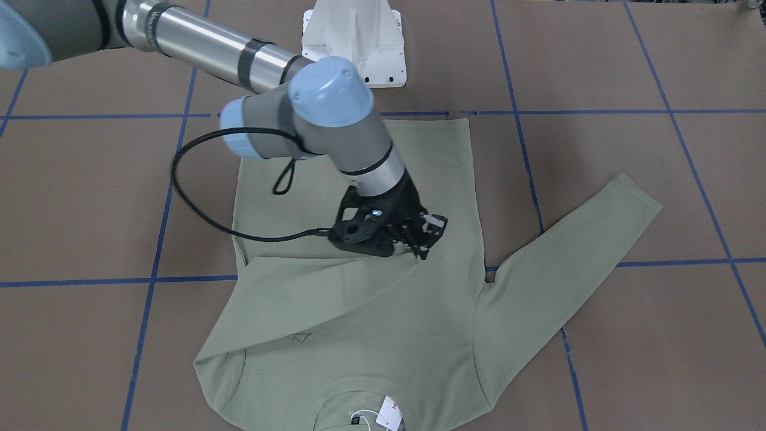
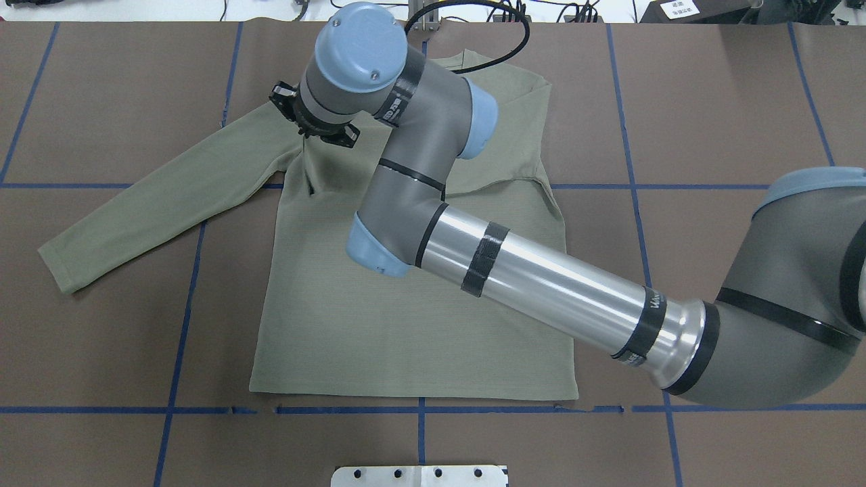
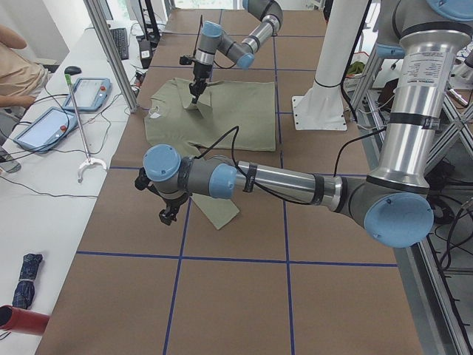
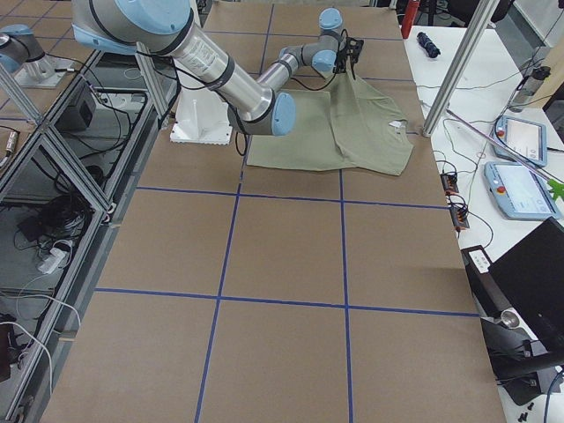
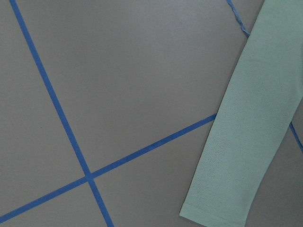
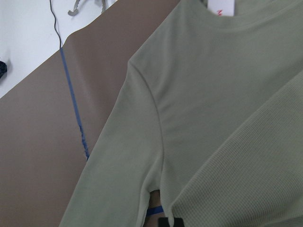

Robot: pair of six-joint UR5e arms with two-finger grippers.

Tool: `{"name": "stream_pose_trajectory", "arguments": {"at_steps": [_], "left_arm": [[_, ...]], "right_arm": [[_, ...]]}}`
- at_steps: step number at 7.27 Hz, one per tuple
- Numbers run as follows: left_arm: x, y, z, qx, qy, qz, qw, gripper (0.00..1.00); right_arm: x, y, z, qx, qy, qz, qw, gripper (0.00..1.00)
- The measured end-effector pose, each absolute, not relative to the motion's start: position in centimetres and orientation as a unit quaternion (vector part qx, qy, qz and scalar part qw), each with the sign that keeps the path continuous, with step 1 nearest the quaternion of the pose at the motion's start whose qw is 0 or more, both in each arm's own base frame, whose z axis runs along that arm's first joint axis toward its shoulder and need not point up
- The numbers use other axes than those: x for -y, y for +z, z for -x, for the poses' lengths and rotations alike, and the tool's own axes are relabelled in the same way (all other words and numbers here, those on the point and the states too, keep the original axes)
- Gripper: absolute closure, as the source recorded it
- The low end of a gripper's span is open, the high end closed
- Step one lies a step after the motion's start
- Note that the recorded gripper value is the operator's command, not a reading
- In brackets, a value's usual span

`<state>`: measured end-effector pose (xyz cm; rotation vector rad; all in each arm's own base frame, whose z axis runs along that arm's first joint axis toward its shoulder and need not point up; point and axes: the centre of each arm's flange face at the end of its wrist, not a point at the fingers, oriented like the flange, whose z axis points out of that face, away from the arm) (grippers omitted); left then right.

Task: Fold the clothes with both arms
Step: 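Lift the sleeve with the right gripper and carry it across toward the collar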

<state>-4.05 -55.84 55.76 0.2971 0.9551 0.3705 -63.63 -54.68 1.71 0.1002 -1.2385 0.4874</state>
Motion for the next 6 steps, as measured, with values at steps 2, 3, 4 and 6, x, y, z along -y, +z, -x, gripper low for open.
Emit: {"name": "stream_pose_trajectory", "arguments": {"at_steps": [2,3,4,6], "left_arm": [[55.8,55.8,4.0,-0.455,0.178,-0.143,0.861,0.0],[55.8,55.8,4.0,-0.454,0.177,-0.143,0.861,0.0],[55.9,55.9,3.8,-0.455,0.175,-0.139,0.862,0.0],[56.3,55.4,0.5,-0.463,0.159,-0.116,0.865,0.05]], "right_arm": [[52.1,1.3,67.2,0.566,0.233,-0.07,0.788,0.05],[51.4,1.2,68.5,0.565,0.237,-0.082,0.786,0.02],[51.3,0.7,69.4,0.565,0.24,-0.091,0.784,0.02],[51.5,-1.0,69.7,0.569,0.243,-0.097,0.78,0.02]]}}
